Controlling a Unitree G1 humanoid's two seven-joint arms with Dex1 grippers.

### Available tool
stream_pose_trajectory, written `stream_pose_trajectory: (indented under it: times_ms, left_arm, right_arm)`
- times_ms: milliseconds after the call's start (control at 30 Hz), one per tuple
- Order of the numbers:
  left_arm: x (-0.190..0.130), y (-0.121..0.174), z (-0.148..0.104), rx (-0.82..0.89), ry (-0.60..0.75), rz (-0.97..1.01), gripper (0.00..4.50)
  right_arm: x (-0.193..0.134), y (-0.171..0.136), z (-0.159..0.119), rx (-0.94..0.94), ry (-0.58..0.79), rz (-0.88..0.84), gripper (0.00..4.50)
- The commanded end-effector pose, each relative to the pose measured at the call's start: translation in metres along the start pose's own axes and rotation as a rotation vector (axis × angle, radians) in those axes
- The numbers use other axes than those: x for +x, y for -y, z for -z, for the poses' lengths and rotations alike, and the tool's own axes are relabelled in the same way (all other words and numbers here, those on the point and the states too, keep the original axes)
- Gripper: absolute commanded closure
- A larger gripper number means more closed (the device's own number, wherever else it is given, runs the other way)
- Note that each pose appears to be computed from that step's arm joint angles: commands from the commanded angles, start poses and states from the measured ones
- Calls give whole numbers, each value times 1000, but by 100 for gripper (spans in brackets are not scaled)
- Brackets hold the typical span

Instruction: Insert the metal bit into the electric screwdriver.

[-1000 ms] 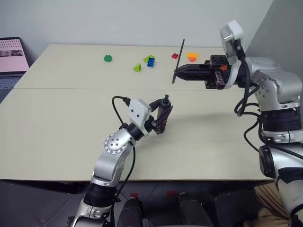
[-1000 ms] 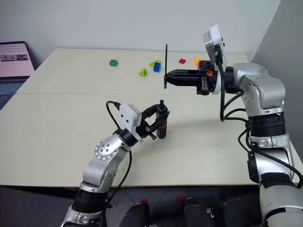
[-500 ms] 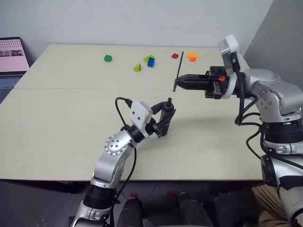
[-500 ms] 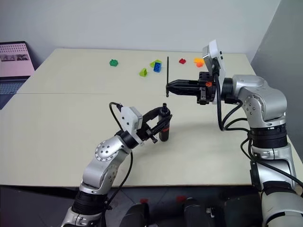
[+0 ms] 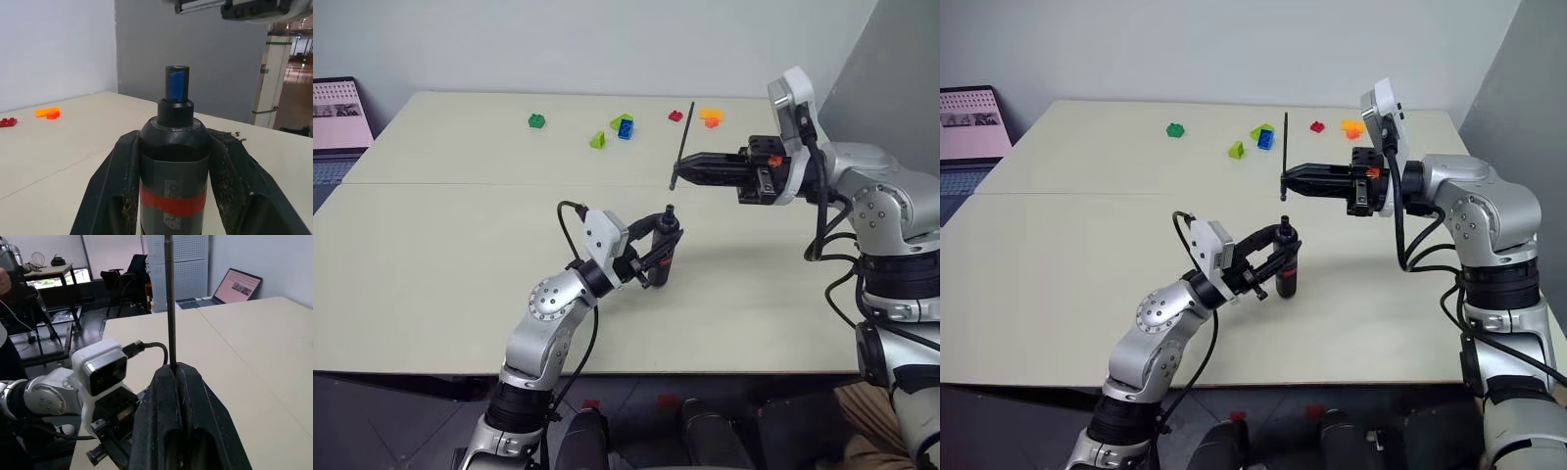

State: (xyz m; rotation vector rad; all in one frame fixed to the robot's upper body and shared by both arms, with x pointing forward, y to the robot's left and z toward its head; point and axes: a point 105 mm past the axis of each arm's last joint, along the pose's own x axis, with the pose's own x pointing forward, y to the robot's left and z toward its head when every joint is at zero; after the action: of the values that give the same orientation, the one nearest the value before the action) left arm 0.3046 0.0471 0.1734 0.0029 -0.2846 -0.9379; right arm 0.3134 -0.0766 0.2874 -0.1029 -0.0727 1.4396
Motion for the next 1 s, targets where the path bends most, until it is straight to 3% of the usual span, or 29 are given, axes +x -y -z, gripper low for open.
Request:
stream_pose_trajectory:
  times_ms: [33,367,1000]
  left_arm:
    - [1,3,-8,35,39,32,286]
    - [-1,1,-3,46,25,33,286]
    - [-1,-4,-2,61,17,5,286]
  right_arm:
    - [-6,-5,-12,-46,24,15,450]
    - [-5,0,7,-17,-7,79,450]
    - [1,-10,10,-8,2,116,450]
